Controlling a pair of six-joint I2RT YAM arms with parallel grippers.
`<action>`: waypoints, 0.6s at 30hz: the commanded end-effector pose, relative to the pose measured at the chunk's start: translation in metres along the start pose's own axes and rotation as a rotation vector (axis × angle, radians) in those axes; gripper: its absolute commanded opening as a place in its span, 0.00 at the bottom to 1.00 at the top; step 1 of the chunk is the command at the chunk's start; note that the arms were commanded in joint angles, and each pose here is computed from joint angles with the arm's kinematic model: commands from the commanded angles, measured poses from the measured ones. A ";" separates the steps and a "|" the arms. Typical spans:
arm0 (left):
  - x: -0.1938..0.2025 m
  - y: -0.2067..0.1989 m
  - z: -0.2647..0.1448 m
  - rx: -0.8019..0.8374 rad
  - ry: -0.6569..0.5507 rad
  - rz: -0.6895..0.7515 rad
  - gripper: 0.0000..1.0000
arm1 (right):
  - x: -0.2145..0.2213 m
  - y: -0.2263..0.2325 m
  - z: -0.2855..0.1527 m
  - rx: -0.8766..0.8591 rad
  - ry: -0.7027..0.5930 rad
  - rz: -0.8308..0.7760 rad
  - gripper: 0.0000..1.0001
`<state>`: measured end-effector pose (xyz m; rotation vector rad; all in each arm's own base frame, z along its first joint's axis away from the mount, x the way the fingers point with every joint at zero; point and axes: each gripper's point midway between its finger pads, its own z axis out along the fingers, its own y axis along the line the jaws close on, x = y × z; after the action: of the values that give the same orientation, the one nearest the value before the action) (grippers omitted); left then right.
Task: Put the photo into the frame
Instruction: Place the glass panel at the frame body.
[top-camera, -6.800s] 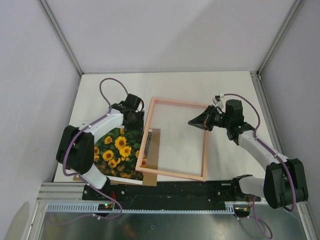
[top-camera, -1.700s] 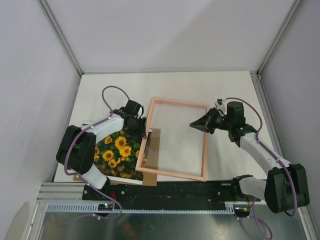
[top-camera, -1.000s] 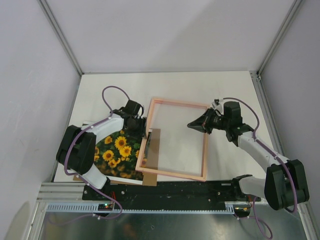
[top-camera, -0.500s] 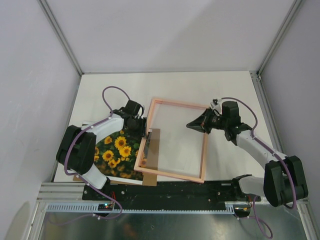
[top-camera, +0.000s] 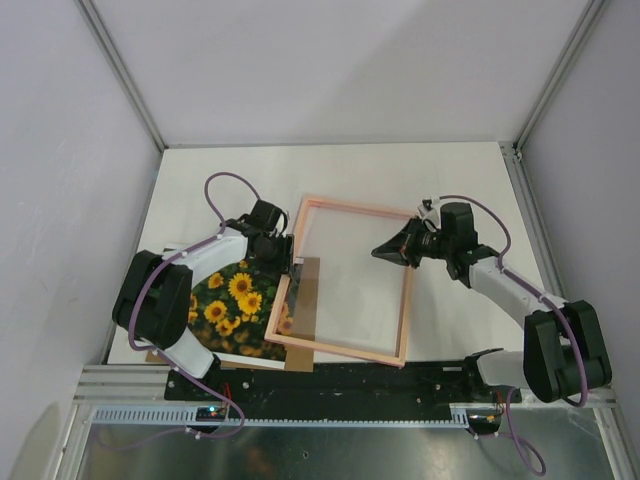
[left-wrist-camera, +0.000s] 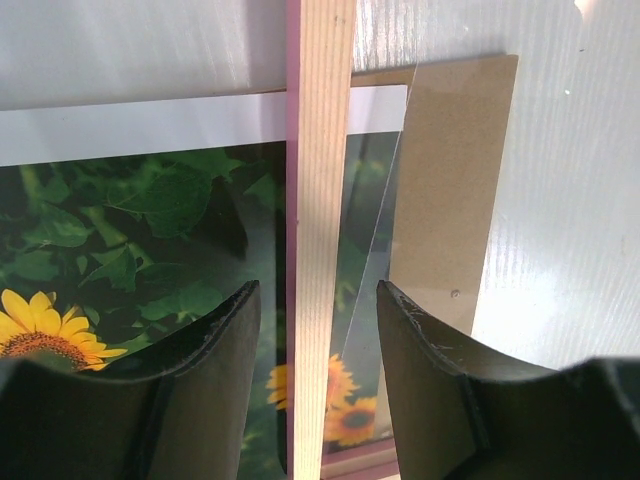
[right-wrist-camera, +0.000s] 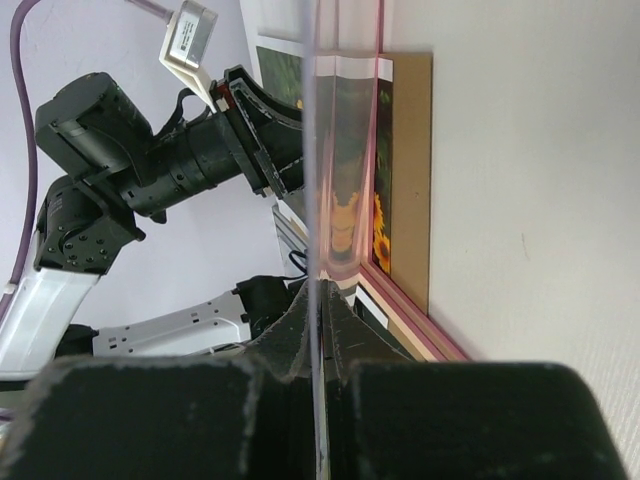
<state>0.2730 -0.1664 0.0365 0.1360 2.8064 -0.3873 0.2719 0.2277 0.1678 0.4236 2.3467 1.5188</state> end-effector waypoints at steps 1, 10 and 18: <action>-0.006 -0.007 -0.007 0.029 -0.037 0.032 0.54 | -0.007 0.024 0.003 -0.078 0.003 -0.090 0.00; -0.019 0.000 -0.015 -0.026 -0.099 0.017 0.54 | -0.010 0.024 0.006 -0.058 0.019 -0.131 0.00; -0.045 0.016 -0.033 -0.106 -0.213 -0.136 0.52 | -0.009 0.020 0.008 -0.050 0.031 -0.133 0.00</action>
<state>0.2853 -0.1534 0.0499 0.0535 2.7368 -0.2932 0.2789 0.2336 0.1690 0.3151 2.3477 1.5103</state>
